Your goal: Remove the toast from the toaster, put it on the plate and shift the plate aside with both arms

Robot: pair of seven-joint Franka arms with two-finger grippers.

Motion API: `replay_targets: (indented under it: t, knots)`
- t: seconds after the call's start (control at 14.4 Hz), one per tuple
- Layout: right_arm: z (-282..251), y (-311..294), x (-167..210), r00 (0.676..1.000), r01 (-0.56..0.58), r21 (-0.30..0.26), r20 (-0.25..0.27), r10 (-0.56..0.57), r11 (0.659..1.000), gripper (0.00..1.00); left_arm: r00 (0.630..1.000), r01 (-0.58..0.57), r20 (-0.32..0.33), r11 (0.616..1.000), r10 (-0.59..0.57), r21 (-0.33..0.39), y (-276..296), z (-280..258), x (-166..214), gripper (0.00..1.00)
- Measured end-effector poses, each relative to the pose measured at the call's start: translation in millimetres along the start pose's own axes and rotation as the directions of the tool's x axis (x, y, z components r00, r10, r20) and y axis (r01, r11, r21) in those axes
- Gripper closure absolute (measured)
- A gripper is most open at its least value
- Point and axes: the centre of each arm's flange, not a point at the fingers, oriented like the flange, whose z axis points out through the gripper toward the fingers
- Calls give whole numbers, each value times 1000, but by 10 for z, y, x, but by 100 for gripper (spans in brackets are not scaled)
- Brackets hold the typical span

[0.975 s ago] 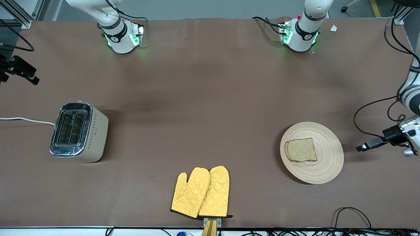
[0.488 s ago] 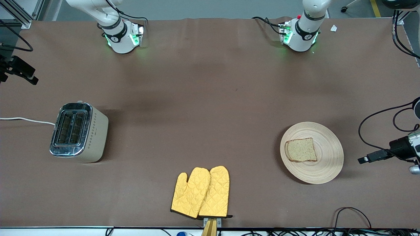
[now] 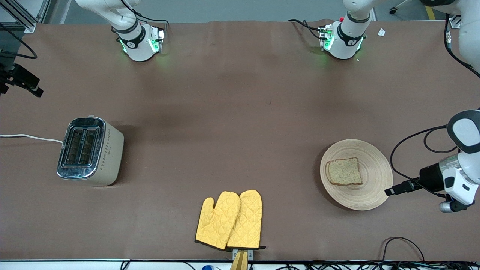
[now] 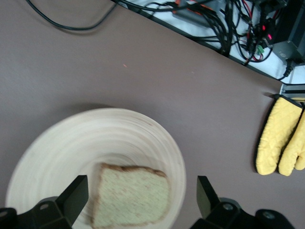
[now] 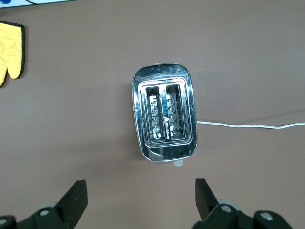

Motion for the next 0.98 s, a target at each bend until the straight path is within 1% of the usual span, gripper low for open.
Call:
replay_targets:
  t: [0.07,0.21,0.49,0.63,0.77,0.98]
  knots:
    - [0,0,0,1000,0,0,0,0,1000,0,999,24,21,1000,-24,20,247,-68,-112,0]
    - [0,1,0,1000,0,0,0,0,1000,0,998,45,41,997,-47,55,681,-210,-326,0]
    - [3,50,1,1000,-9,-1,2,9,1000,0,999,-1,45,982,-8,191,1353,-399,-759,0]
    - [15,77,-12,1000,-14,-2,15,14,1000,0,999,-34,50,974,23,222,1641,-503,-973,0]
    - [32,85,-33,999,-14,-4,35,14,1000,0,998,-67,37,966,59,250,1874,-709,-1176,0]
    - [41,78,-38,999,-12,-4,40,12,1000,0,995,-86,-18,940,97,331,2040,-1138,-1482,0]
